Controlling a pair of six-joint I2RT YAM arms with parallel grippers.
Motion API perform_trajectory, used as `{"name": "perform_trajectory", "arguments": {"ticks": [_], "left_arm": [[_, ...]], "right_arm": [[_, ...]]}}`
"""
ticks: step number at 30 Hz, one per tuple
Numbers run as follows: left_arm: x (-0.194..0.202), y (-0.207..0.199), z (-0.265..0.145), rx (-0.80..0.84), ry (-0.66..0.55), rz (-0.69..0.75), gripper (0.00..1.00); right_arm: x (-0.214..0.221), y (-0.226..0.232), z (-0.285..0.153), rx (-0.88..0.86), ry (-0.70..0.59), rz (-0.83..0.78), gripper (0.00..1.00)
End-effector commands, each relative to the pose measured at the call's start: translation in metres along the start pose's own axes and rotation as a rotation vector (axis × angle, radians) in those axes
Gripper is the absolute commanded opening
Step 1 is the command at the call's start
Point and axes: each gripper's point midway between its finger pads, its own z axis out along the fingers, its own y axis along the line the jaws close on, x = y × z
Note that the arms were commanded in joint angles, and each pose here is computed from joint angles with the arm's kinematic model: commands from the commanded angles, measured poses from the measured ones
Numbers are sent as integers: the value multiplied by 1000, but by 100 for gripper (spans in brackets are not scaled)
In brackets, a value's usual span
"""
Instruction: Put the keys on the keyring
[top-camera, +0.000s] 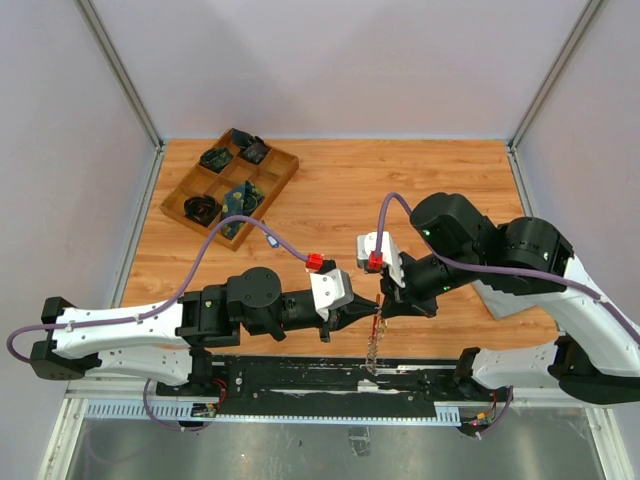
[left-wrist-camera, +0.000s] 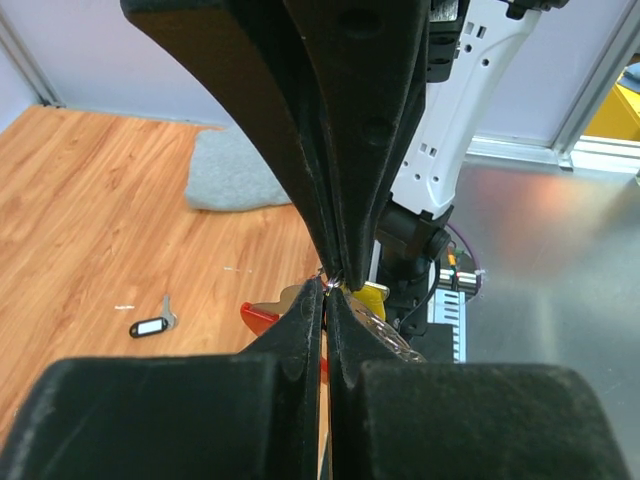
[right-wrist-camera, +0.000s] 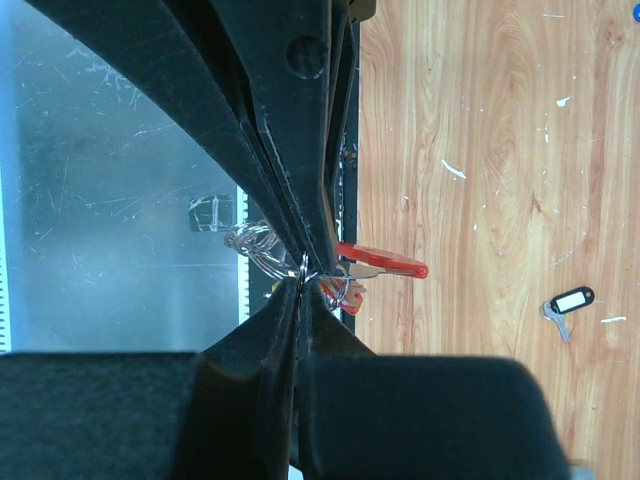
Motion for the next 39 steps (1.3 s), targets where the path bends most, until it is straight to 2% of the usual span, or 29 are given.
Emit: {"name": "perform_trajectory", "arguments": {"ticks": [1, 5, 11, 15, 20, 26, 31, 35, 39], "left_arm": [[-20, -1, 0, 14, -47, 2, 0], [-27, 4, -6, -19, -98, -15, 0], [-33, 10, -17, -48, -158, -49, 0], [-36, 13, -26, -66, -195, -71, 1], [-46, 19, -41, -96, -267, -98, 1], [-63, 25, -56, -118, -374, -123, 1], [-77, 32, -73, -145, -475, -163, 1], [-80, 32, -76, -147, -496, -169, 1], [-81, 31, -75, -140, -499, -169, 0]], "right_arm": [[-7, 1, -3, 17, -47, -27, 1], [-14, -4, -5, 58, -102, -23, 1], [-29, -13, -20, 171, -262, -19, 25], [-36, -24, -33, 282, -418, 5, 33], [-47, -17, -38, 269, -598, 37, 31], [-54, -6, -21, 161, -615, 57, 26], [-59, -5, -16, 138, -636, 57, 34], [-62, -3, -14, 118, -652, 61, 35], [-68, -1, -10, 87, -669, 55, 30]]}}
